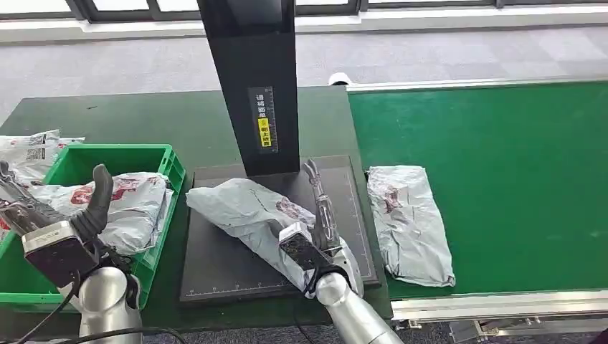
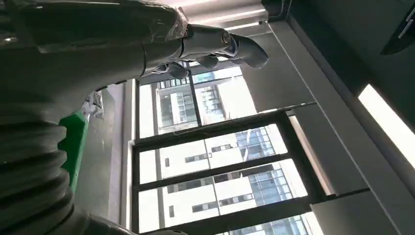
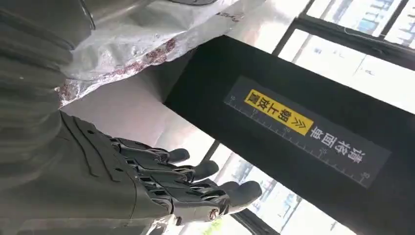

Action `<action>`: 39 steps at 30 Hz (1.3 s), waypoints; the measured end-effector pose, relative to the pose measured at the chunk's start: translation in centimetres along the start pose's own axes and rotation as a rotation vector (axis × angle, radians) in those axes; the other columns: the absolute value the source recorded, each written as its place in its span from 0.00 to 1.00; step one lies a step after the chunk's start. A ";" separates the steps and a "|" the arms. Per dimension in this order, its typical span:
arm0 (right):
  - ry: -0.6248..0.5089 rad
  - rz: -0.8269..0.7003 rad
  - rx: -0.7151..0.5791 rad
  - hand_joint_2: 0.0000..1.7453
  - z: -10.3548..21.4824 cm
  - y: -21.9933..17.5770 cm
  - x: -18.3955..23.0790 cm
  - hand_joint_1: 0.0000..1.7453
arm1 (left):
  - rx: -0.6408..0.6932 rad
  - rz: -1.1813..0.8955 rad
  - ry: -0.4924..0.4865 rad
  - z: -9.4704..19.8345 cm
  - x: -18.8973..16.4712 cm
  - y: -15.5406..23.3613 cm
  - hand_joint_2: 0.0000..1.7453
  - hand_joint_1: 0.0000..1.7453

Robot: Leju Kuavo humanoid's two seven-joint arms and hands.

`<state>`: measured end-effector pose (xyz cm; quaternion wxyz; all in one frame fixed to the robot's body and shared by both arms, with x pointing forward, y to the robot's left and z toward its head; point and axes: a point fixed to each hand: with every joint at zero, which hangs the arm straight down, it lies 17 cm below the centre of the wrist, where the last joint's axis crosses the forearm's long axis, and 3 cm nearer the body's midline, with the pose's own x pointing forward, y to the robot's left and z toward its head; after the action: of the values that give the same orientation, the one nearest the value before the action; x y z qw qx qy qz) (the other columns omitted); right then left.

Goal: Moved the parcel from conveyor to table for the left to box.

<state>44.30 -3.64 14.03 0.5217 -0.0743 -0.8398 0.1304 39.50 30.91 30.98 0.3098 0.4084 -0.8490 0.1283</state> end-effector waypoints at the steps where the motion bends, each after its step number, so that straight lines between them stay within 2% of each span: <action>1: -0.002 0.000 -0.002 1.00 -0.1 -0.1 0.1 0.00 | 0.000 0.000 0.000 0.0 0.0 0.0 1.00 0.00; 16: -0.019 0.005 -0.022 1.00 -0.2 -0.6 0.7 0.00 | 0.000 0.000 0.000 0.0 0.0 0.0 1.00 0.00; 24: -0.156 0.021 -0.262 1.00 -0.7 -7.3 6.0 0.00 | -0.021 -0.021 -0.021 0.1 0.3 -0.4 1.00 0.00; 25: -0.192 0.020 -0.292 1.00 -0.9 -8.5 7.4 0.00 | -0.046 -0.042 -0.032 0.4 0.3 -1.0 1.00 0.00; 32: -0.230 -0.014 -0.370 1.00 0.0 -11.3 9.3 0.00 | -0.214 -0.100 -0.039 3.4 -0.4 -5.6 1.00 0.00; 34: -0.218 -0.085 -0.347 1.00 0.0 -11.1 9.1 0.00 | -0.298 -0.103 -0.006 5.2 -1.3 -8.4 1.00 0.00; 39: -0.205 -0.135 -0.379 1.00 0.7 -11.7 9.3 0.00 | -0.525 -0.149 0.006 10.5 -2.8 -14.2 1.00 0.00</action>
<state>39.68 -12.51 25.15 0.4179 -0.1008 -0.9010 -0.0579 47.34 18.71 20.54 0.4163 0.3750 -0.8198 -0.1182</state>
